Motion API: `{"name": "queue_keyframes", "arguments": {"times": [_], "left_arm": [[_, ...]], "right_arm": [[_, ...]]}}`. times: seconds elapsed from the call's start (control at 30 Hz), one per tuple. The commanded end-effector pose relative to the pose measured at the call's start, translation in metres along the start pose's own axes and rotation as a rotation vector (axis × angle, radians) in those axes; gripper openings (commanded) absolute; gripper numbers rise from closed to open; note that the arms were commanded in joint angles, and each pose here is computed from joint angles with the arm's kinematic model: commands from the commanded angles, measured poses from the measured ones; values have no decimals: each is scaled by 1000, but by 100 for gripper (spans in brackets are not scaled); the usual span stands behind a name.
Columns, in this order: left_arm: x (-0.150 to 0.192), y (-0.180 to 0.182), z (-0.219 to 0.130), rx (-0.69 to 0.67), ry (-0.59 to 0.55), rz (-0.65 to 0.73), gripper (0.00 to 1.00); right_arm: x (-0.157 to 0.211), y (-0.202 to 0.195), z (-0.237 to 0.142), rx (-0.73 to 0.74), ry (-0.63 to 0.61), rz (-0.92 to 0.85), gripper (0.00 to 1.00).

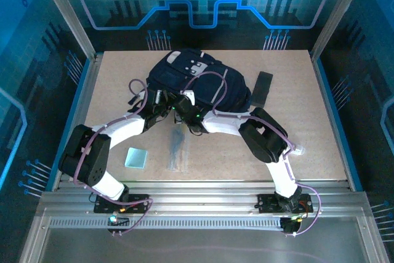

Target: Pack the student bag

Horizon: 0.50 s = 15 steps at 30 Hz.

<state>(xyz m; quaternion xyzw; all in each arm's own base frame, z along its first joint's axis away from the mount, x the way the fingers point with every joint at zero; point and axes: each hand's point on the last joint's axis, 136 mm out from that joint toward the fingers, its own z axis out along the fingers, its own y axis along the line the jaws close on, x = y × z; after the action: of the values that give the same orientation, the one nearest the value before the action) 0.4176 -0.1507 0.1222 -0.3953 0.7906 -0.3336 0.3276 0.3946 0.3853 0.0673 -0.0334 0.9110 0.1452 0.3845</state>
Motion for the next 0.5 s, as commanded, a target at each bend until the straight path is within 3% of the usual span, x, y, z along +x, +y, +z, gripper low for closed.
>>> {"name": "queue_keyframes", "arguments": {"times": [0.0, 0.47], "left_arm": [[10, -24, -5, 88, 26, 2, 0], [-31, -25, 12, 85, -43, 16, 0]], "right_arm": [[-28, 12, -12, -110, -80, 45, 0], [27, -40, -46, -216, 201, -32, 0]]}}
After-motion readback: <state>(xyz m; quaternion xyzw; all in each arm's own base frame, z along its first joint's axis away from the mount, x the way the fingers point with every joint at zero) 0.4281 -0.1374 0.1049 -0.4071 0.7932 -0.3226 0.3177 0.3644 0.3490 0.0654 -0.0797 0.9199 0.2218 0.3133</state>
